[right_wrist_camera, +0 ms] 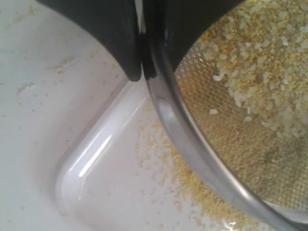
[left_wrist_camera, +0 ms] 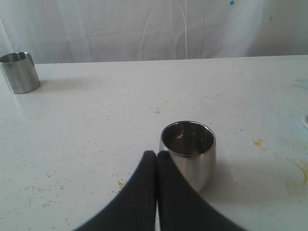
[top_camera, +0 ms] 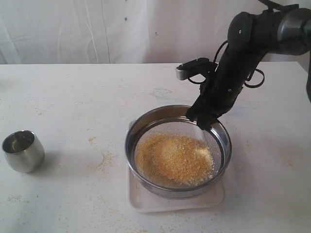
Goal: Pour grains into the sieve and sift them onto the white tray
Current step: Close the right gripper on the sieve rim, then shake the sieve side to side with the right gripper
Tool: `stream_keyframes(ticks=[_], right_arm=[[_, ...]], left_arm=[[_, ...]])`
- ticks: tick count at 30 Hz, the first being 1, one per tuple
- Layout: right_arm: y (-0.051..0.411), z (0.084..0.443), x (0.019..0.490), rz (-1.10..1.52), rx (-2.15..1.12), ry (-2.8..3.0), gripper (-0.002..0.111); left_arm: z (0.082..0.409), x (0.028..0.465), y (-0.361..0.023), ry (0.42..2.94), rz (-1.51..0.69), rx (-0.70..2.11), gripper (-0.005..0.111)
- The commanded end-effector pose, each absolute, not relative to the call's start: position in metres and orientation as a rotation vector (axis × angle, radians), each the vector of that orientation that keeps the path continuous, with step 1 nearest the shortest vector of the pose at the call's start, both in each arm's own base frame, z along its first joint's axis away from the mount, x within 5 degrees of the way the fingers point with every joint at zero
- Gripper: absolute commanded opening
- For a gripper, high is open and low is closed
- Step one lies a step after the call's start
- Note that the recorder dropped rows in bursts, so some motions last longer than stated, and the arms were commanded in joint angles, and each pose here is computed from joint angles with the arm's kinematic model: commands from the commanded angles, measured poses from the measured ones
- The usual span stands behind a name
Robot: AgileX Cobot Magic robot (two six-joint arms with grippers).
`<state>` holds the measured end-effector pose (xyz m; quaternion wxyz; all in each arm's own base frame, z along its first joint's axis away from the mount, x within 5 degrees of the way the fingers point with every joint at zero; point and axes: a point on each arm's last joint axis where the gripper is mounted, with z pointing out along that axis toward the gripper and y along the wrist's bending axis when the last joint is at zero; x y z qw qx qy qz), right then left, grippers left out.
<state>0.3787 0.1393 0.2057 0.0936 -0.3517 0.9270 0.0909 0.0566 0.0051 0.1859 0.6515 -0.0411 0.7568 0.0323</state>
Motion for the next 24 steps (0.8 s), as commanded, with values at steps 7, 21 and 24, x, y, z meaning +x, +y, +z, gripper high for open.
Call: stream_keyframes(ticks=[7,21,24], right_arm=[[0.140,0.209,0.385,0.285,-0.904,2.734,0.000],[0.136,0.200,0.388,0.349,-0.877,2.759,0.000],[0.132,0.201,0.394,0.371,-0.649,2.782,0.000]], left_arm=[[0.185,0.056,0.005,1.719,0.067,-0.098,0.000],[0.185,0.056,0.005,1.719,0.067,-0.098,0.000],[0.185,0.056,0.005,1.719,0.067,-0.098,0.000]])
